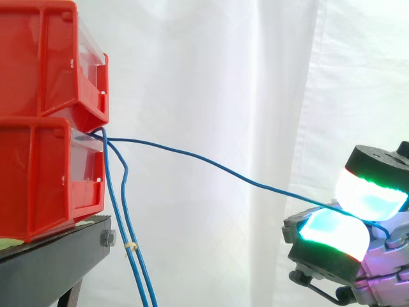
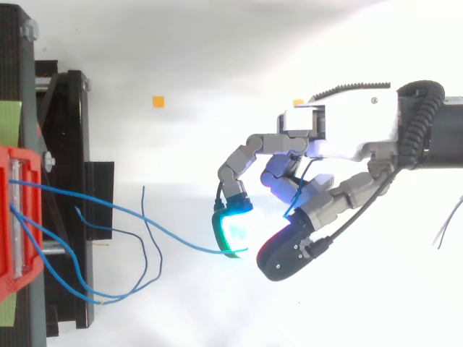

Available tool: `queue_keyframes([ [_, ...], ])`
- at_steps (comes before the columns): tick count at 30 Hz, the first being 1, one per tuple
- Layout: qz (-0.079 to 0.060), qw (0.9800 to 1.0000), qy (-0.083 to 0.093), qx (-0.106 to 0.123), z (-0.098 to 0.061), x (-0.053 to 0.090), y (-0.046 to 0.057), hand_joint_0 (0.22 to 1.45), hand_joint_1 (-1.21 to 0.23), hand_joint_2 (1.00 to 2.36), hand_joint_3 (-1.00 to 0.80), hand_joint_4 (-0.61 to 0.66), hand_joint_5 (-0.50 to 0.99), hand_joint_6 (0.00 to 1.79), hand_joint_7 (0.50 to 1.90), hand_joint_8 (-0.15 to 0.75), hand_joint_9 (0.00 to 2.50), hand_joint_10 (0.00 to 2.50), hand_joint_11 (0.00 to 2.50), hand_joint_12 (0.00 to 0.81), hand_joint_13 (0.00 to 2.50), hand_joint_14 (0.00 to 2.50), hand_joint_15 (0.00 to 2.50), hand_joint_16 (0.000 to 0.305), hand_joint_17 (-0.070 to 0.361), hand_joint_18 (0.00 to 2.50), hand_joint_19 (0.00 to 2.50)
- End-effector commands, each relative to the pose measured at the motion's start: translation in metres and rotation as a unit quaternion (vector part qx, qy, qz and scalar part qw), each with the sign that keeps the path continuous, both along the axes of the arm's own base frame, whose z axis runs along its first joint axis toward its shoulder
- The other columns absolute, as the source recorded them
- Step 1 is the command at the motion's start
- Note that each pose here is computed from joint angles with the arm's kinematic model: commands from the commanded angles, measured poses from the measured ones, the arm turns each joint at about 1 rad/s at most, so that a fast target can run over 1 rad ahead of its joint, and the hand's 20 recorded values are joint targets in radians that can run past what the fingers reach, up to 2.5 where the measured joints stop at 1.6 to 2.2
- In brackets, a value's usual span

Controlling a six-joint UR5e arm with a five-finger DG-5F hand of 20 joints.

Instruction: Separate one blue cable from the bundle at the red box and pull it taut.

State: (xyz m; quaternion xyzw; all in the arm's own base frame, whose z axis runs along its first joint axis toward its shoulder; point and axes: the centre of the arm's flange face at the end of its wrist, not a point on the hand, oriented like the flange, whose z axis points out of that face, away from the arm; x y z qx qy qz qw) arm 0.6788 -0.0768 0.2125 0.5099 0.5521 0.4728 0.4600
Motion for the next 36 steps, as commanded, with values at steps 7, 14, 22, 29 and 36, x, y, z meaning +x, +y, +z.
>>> queue_keyframes([
  [7, 0.000, 1.0000, 0.000, 0.000, -0.0001, 0.0000, 0.0000, 0.65, -0.77, 1.03, -0.03, -0.08, -0.16, 0.91, 1.18, 0.258, 0.92, 1.60, 1.37, 0.328, 0.94, 1.44, 1.55, 0.028, 0.062, 1.21, 1.66],
  [14, 0.000, 1.0000, 0.000, 0.000, -0.0001, 0.0000, 0.0000, 0.65, -0.77, 1.03, -0.03, -0.08, -0.16, 0.91, 1.18, 0.261, 0.93, 1.59, 1.37, 0.323, 0.94, 1.43, 1.56, 0.027, 0.061, 1.21, 1.66],
  [22, 0.000, 1.0000, 0.000, 0.000, -0.0001, 0.0000, 0.0000, 0.65, -0.77, 1.03, -0.03, -0.08, -0.16, 0.91, 1.18, 0.265, 0.93, 1.60, 1.37, 0.321, 0.94, 1.42, 1.56, 0.027, 0.062, 1.21, 1.64],
  [29, 0.000, 1.0000, 0.000, 0.000, -0.0001, 0.0000, 0.0000, 0.65, -0.77, 1.03, -0.03, -0.08, -0.16, 0.91, 1.18, 0.262, 0.93, 1.59, 1.38, 0.322, 0.95, 1.42, 1.56, 0.027, 0.061, 1.21, 1.64],
  [36, 0.000, 1.0000, 0.000, 0.000, -0.0001, 0.0000, 0.0000, 0.65, -0.77, 1.03, -0.03, -0.08, -0.16, 0.91, 1.18, 0.267, 0.93, 1.59, 1.37, 0.327, 0.95, 1.42, 1.56, 0.027, 0.061, 1.21, 1.64],
])
